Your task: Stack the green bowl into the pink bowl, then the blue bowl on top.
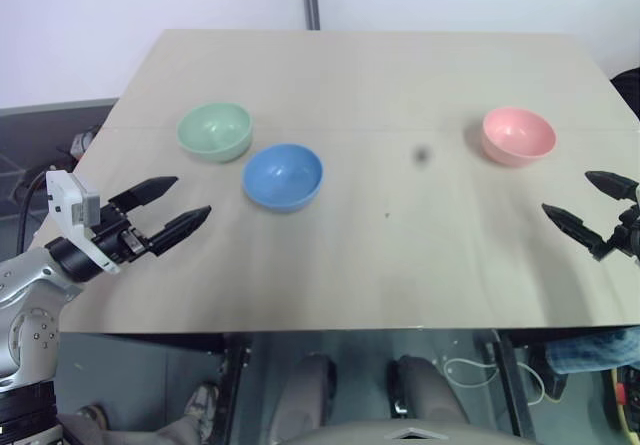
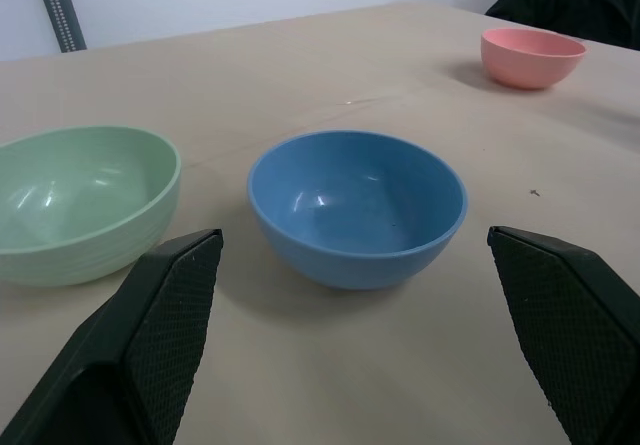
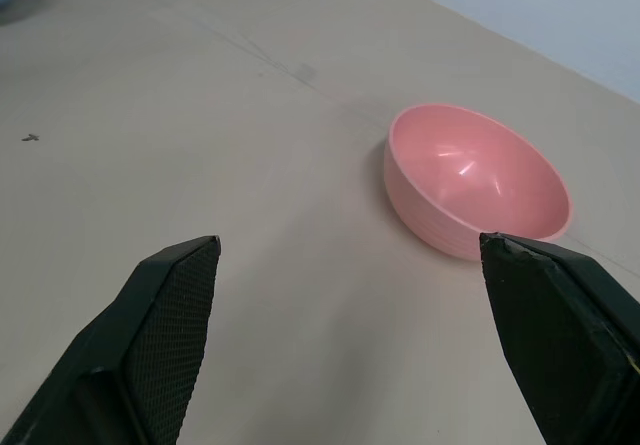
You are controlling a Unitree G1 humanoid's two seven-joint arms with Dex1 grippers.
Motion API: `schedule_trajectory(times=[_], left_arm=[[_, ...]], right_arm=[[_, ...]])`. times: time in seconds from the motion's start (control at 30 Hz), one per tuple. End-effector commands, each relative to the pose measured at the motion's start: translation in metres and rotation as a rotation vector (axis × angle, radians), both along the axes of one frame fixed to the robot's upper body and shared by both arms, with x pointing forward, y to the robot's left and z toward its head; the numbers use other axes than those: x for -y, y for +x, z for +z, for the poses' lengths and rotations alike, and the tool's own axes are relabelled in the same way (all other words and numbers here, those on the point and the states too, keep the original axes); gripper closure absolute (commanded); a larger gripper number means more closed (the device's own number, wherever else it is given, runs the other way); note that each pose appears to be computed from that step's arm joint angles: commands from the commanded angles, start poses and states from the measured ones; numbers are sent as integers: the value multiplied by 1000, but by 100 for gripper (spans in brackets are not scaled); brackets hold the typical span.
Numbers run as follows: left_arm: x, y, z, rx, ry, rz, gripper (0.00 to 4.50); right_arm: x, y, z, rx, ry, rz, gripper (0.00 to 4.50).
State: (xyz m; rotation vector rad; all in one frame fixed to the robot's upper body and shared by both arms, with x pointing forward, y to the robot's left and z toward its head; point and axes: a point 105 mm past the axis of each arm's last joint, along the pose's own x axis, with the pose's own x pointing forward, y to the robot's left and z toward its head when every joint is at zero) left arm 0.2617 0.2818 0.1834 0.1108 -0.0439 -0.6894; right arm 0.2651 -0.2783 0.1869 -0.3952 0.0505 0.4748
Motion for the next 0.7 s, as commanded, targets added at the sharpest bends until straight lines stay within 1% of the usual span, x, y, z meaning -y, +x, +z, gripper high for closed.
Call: schedule_trajectory(times=[0.03,0.23,0.33,0.37,0.4,0.43,0.53,0.63,0.7], left_arm=[[2,-2,14,42,34,-9,3],[13,-1,16,49,55,-53,3],[27,-2,16,57,64,-111,3],[33,-2,16,60,72,-139,3],[42,-5,17,67,67,-187,3],[50,-8,19,80,52,-235,3],[67,-14,24,96,1,-343,3],[77,-18,28,110,-41,-422,3],[80,-18,29,121,-23,-439,3]], right_arm=[[-9,0,13,49,-6,26,0],[-16,5,10,43,0,40,0],[-16,17,2,18,-10,18,0],[-15,24,-2,9,-27,-1,0],[-12,35,-6,16,-69,-48,0],[-13,46,-9,17,-79,-69,0],[-18,75,-13,10,-108,-69,0],[-15,115,-10,10,-136,-112,0],[-13,135,-8,3,-150,-129,0]])
